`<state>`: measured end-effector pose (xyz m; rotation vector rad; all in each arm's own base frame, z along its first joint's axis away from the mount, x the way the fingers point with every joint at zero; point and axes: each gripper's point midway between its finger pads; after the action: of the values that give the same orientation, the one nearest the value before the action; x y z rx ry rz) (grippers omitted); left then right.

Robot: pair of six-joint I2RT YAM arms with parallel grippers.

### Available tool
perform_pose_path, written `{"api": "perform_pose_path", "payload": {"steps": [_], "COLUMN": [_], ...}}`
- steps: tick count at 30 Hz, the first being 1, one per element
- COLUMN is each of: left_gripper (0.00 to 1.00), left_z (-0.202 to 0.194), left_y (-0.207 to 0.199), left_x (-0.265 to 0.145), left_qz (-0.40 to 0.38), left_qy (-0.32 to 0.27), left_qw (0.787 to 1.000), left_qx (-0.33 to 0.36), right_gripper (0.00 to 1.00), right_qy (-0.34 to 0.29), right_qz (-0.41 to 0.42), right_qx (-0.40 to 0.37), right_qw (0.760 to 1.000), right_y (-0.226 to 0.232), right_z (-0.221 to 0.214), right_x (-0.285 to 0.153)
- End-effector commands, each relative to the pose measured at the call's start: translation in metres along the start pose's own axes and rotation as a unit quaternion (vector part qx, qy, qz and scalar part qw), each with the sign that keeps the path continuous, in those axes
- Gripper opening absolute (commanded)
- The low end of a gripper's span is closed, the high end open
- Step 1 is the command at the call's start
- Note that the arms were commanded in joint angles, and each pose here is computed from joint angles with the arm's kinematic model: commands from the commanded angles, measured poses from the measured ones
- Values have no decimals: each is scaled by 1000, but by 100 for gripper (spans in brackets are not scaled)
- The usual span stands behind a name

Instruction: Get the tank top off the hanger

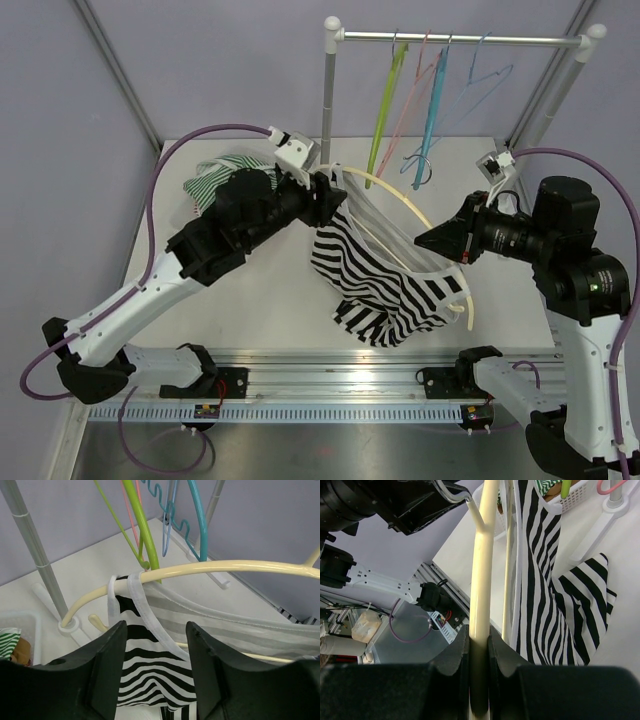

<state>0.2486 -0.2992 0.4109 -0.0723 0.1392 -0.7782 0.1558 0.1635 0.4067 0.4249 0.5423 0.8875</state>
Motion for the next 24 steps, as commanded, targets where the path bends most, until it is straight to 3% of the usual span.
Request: {"api": "perform_pose_path", "payload": {"steps": [1, 6, 9, 11, 18, 24], "left_gripper": [51, 46, 35, 20, 0, 0], "left_z": [18, 13, 11, 9, 13, 23], "left_y": [1, 13, 20, 26, 31, 50], "left_x": [11, 24, 31, 34, 31, 11], "left_qz": [25, 70, 94, 111, 125, 180], "left_qy": [-21, -3, 3, 9, -1, -23], "left_qw": [999, 997, 995, 994, 992, 983], "left_qx": [2, 9, 14, 17, 15, -3], "right_gripper": [0, 0, 0, 0, 0, 0], "right_qy": [-38, -39, -40, -40, -33, -10], "right_qz": [22, 22, 23, 15, -2, -42], "right_qx": [-36, -39, -39, -42, -38, -33], "right_qw": [998, 998, 998, 998, 999, 999], "right_y": [16, 20, 22, 19, 7, -20], "right_z": [19, 16, 14, 14, 10, 2], "right_x": [-6, -11, -12, -13, -8, 2]}}
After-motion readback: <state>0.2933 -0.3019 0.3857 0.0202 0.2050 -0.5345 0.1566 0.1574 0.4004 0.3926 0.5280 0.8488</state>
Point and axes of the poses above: each gripper's point midway between its finger pads, its own x axis out along the fingers, its own y axis along the line the jaws close on, z = x × y, and after that the axes turned 2 degrees about x, right-handed
